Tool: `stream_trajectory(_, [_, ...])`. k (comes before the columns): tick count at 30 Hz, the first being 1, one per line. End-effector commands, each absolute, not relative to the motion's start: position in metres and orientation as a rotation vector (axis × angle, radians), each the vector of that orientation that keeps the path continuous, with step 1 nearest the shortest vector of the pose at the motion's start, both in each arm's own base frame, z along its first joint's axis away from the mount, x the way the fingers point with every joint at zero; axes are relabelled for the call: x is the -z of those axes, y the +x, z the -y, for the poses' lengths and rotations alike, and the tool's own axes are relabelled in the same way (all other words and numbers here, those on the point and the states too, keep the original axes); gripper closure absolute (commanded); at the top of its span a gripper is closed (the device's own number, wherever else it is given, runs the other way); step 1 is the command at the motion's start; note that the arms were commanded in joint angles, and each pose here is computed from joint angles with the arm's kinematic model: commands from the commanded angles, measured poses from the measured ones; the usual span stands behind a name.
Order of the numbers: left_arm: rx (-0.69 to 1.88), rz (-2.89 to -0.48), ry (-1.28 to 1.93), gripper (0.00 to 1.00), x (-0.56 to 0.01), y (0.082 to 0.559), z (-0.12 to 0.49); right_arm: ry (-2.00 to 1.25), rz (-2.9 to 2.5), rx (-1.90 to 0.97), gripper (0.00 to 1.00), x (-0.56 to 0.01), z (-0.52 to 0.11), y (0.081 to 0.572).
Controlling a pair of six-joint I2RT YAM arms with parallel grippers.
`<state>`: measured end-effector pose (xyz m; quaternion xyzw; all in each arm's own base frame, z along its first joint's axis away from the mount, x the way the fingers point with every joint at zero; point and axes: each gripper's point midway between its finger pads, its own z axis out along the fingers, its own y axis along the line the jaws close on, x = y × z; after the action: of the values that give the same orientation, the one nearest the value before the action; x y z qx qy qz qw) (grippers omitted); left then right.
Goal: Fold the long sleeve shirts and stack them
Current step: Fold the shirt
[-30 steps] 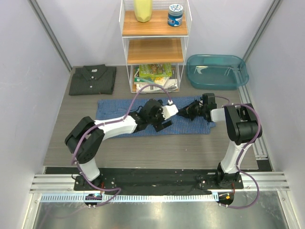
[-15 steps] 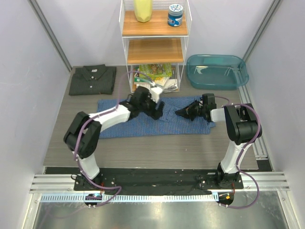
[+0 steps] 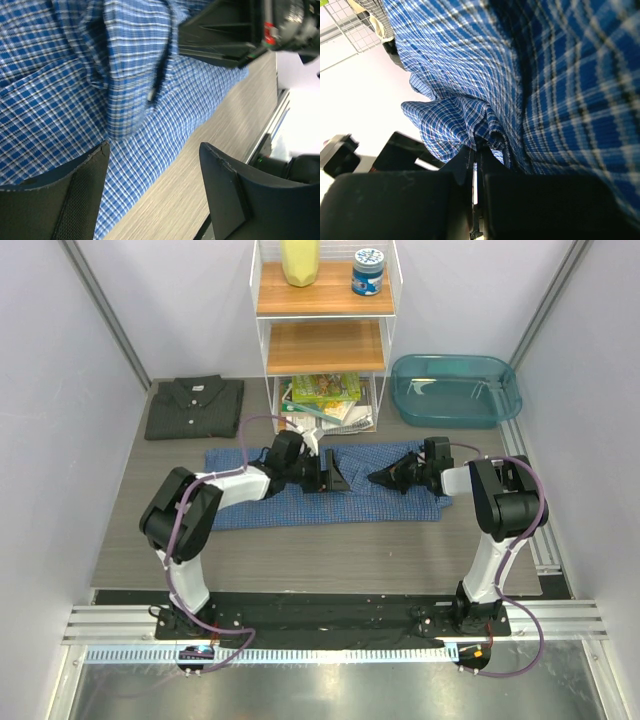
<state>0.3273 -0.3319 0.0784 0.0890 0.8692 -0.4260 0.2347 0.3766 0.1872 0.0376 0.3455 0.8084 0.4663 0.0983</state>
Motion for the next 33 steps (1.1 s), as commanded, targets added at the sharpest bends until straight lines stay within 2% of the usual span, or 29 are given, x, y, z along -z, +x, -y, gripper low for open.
stream_trajectory(1, [1.248, -2.336, 0.154, 0.29, -0.089, 0.343, 0.344, 1.007, -2.39, -1.376, 0.99, -0.036, -0.186, 0.379])
stream_trajectory(8, [1.271, -2.343, 0.111, 0.32, -0.077, 0.35, 0.351, 1.007, -2.398, -1.374, 0.99, -0.034, -0.186, 0.378])
stream_trajectory(18, [1.367, -2.284, 0.129, 0.46, -0.09, 0.356, 0.367, 1.002, -2.402, -1.369, 0.99, -0.031, -0.187, 0.378])
stream_trajectory(21, [1.374, -2.286, 0.144, 0.64, -0.09, 0.356, 0.371, 0.991, -2.395, -1.38, 0.99, -0.035, -0.188, 0.379])
stream_trajectory(22, [1.317, -2.361, 0.165, 0.87, -0.077, 0.349, 0.364, 0.982, -2.393, -1.388, 0.99, -0.037, -0.189, 0.379])
stream_trajectory(23, [1.292, -2.368, 0.189, 0.96, -0.085, 0.354, 0.364, 0.968, -2.393, -1.394, 0.99, -0.04, -0.19, 0.379])
stream_trajectory(24, [1.276, -2.385, 0.221, 1.0, -0.085, 0.352, 0.363, 0.935, -2.405, -1.389, 0.94, -0.043, -0.191, 0.379])
stream_trajectory(26, [1.273, -2.468, 0.304, 1.0, -0.093, 0.337, 0.357, 0.836, -2.442, -1.401, 0.87, -0.053, -0.192, 0.376])
stream_trajectory(28, [1.266, -2.507, 0.366, 1.0, -0.105, 0.326, 0.351, 0.696, -2.509, -1.342, 0.85, -0.06, -0.184, 0.373])
stream_trajectory(31, [1.183, -2.58, 0.483, 1.0, -0.12, 0.309, 0.324, 0.476, -2.599, -1.262, 0.77, -0.075, -0.172, 0.357])
stream_trajectory(32, [1.149, -2.599, 0.514, 1.0, -0.12, 0.308, 0.311, 0.42, -2.611, -1.235, 0.7, -0.077, -0.165, 0.355])
stream_trajectory(33, [1.121, -2.687, 0.509, 1.0, -0.117, 0.296, 0.297, 0.386, -2.651, -1.216, 0.68, -0.084, -0.161, 0.345])
